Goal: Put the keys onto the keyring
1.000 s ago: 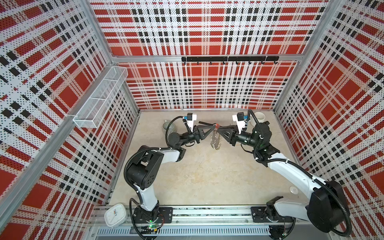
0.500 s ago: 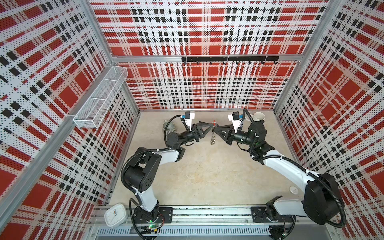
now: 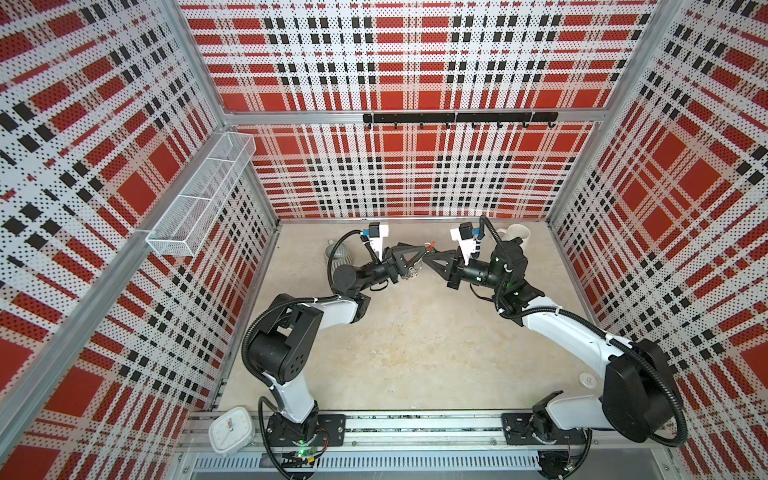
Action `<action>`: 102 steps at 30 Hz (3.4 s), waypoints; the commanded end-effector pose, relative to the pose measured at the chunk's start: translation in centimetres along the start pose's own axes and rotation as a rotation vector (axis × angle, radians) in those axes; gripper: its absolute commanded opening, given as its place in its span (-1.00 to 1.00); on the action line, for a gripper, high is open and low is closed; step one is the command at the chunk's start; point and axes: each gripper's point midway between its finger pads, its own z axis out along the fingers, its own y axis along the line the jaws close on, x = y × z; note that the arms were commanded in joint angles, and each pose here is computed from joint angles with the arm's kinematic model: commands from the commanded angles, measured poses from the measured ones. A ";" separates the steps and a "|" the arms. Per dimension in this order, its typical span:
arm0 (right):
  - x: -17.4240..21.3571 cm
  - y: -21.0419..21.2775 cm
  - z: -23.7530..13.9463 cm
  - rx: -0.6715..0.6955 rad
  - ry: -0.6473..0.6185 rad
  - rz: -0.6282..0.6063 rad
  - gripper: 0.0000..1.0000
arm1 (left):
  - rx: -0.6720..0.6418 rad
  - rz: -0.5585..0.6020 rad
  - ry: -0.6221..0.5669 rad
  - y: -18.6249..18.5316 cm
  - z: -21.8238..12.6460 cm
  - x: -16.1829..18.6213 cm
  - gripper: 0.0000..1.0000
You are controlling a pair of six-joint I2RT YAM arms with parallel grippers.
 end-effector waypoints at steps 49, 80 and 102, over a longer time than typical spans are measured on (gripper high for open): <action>-0.7 -1.2 -2.5 0.245 0.060 -0.214 -1.00 | 0.292 0.238 -0.071 -7.9 0.6 -2.8 -1.00; -0.1 -3.7 -7.2 0.521 -0.026 -0.244 -0.01 | 0.283 0.242 -0.053 -7.4 0.4 -1.9 -1.00; 5.7 -9.1 -14.7 0.923 -0.133 -0.100 0.13 | -0.470 0.489 0.390 8.1 -3.3 9.8 -0.90</action>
